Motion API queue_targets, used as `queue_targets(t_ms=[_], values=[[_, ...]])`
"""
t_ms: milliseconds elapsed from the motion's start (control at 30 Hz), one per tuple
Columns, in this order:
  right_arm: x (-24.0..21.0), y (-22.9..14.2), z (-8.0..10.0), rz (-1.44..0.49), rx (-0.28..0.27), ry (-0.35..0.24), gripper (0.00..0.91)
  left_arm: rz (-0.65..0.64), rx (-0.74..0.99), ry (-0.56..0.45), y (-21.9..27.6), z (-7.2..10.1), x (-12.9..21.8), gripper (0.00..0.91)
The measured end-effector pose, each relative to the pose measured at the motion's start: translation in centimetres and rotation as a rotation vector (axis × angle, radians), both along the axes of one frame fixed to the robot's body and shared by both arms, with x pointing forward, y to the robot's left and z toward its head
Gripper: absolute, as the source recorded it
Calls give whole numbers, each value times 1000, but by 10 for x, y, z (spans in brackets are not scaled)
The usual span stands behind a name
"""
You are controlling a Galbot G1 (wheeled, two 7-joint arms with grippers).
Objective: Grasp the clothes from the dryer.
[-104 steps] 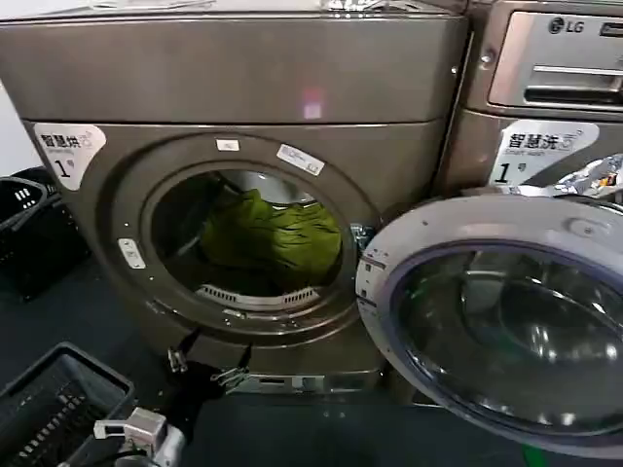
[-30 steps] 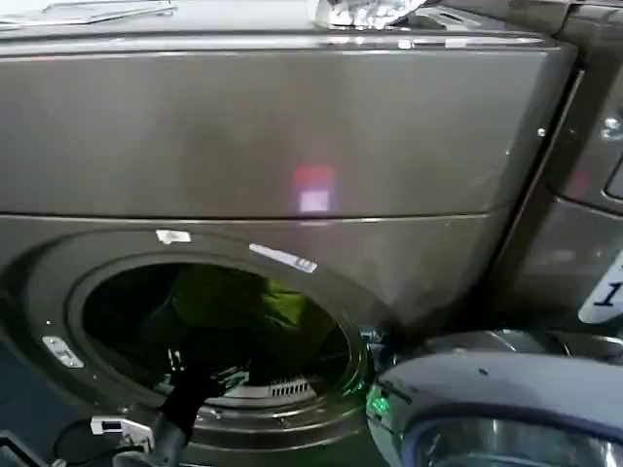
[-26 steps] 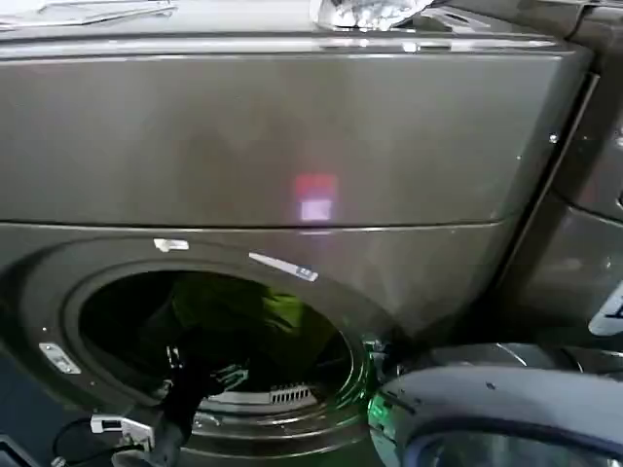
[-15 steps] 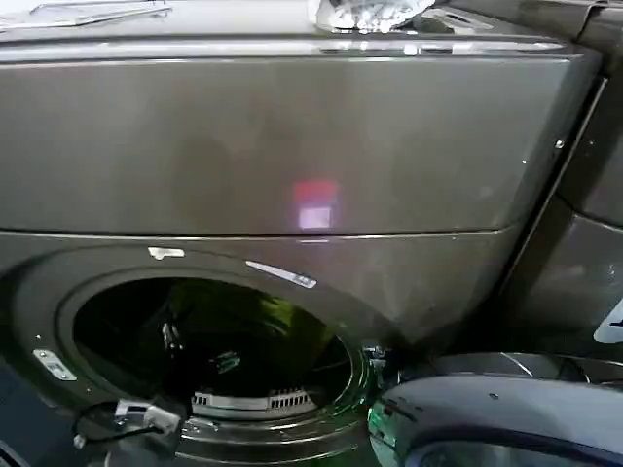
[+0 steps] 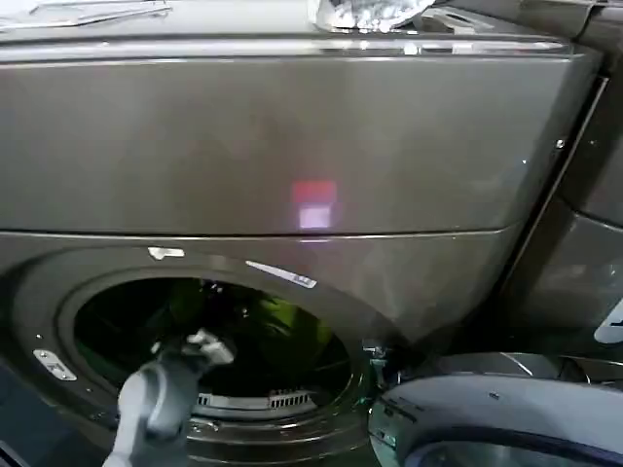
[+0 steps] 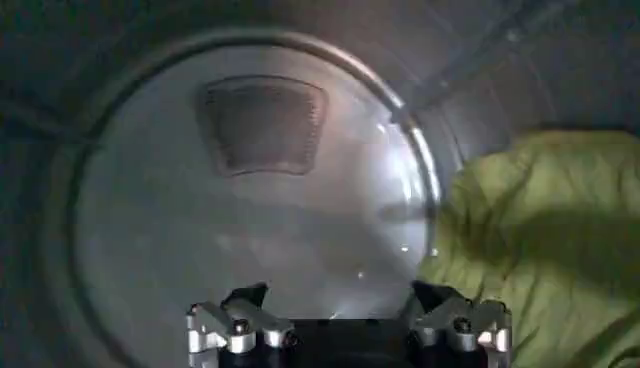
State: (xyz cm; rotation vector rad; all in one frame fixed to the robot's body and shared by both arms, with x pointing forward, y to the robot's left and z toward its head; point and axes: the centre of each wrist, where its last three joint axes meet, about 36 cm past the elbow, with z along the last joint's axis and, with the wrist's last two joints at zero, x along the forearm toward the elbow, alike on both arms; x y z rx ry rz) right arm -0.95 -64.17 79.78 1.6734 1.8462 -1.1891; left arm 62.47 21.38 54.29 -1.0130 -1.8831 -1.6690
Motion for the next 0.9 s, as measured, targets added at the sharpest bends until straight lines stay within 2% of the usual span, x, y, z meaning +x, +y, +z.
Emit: queue_targets(t_ms=[367,900], values=[[3,2,1,12,0,18,907,-52,31,165,-11,-16,47,907],[8,6,-2,29,2,34,907,3,130,273,-8,-31,77,907]])
